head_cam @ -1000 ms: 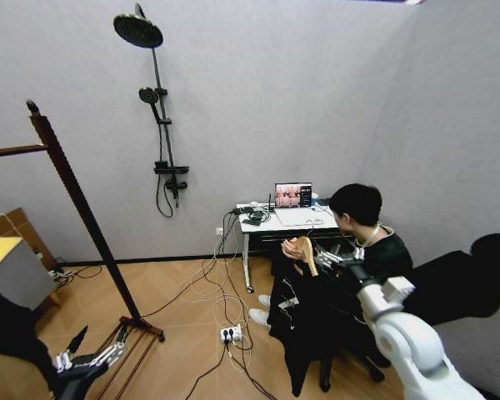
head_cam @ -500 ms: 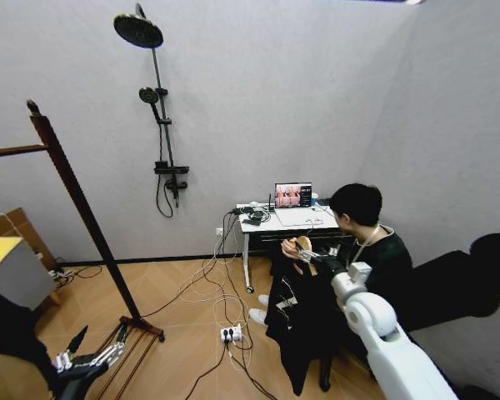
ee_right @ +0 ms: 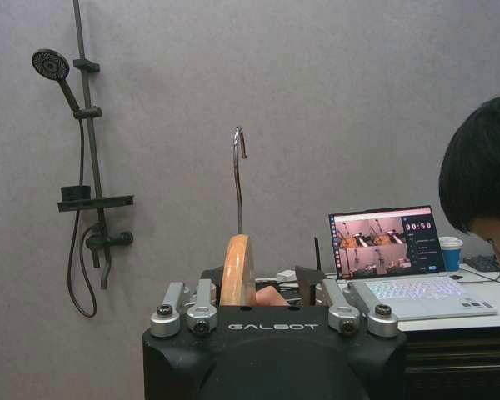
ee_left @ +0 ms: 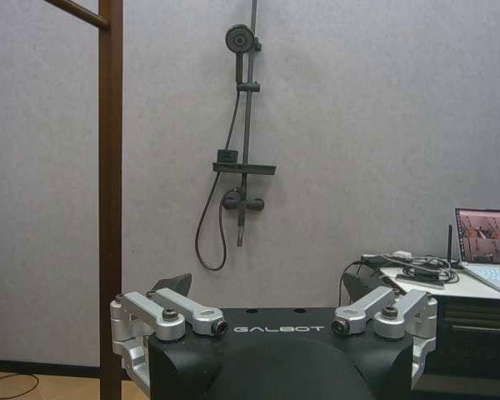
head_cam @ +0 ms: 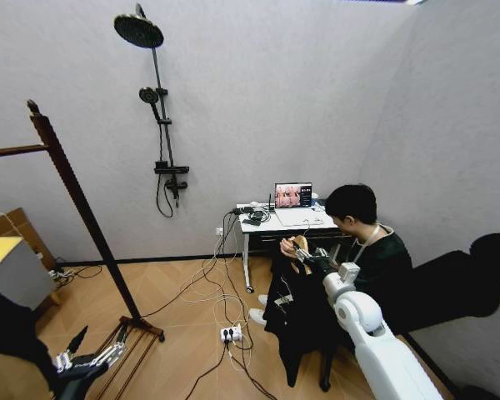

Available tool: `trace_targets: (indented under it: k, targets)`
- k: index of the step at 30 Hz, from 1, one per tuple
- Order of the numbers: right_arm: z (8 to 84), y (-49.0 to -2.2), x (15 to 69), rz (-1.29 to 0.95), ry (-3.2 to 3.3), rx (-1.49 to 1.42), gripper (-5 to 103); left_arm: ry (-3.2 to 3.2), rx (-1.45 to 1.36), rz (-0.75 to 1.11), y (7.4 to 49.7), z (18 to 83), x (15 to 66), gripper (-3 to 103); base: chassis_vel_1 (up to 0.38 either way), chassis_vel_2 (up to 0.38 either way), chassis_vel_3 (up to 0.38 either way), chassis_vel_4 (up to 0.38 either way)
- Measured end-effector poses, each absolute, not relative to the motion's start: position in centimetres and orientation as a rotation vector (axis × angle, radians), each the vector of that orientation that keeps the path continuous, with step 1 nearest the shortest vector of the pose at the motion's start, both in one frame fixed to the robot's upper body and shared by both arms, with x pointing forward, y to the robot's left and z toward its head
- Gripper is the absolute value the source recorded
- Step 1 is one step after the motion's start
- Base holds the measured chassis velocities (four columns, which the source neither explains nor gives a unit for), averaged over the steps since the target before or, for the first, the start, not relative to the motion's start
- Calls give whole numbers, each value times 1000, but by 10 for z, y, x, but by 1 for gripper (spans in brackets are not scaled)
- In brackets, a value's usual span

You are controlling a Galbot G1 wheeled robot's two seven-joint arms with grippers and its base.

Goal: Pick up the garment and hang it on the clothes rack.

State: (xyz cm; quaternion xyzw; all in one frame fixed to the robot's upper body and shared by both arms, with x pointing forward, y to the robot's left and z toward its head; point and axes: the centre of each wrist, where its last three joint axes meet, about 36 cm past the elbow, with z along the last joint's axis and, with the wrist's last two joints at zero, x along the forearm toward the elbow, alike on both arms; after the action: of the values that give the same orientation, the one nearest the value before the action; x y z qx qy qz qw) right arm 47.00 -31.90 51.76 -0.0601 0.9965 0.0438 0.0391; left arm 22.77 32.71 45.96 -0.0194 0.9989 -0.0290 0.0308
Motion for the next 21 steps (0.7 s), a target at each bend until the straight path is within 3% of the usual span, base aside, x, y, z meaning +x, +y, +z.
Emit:
trace_targets:
  k: [3, 6, 8, 11, 21]
  targets:
    - [517, -319, 466, 134, 3056, -179, 33, 3078, -60, -90, 327, 460, 228, 100, 0, 0, 0, 0]
    - [518, -319, 464, 134, 3056, -177, 28, 3078, -60, -90, 327, 460, 228, 100, 0, 0, 0, 0]
    - [520, -320, 461, 122, 3053, -176, 17, 3078, -60, -89, 327, 460, 228, 100, 0, 0, 0, 0]
    - [523, -324, 458, 102, 3050, -172, 10, 3078, -60, -90, 327, 460, 228, 100, 0, 0, 0, 0]
    - [533, -328, 438, 30, 2988, -225, 10, 3078, -60, -90, 327, 460, 228, 100, 0, 0, 0, 0]
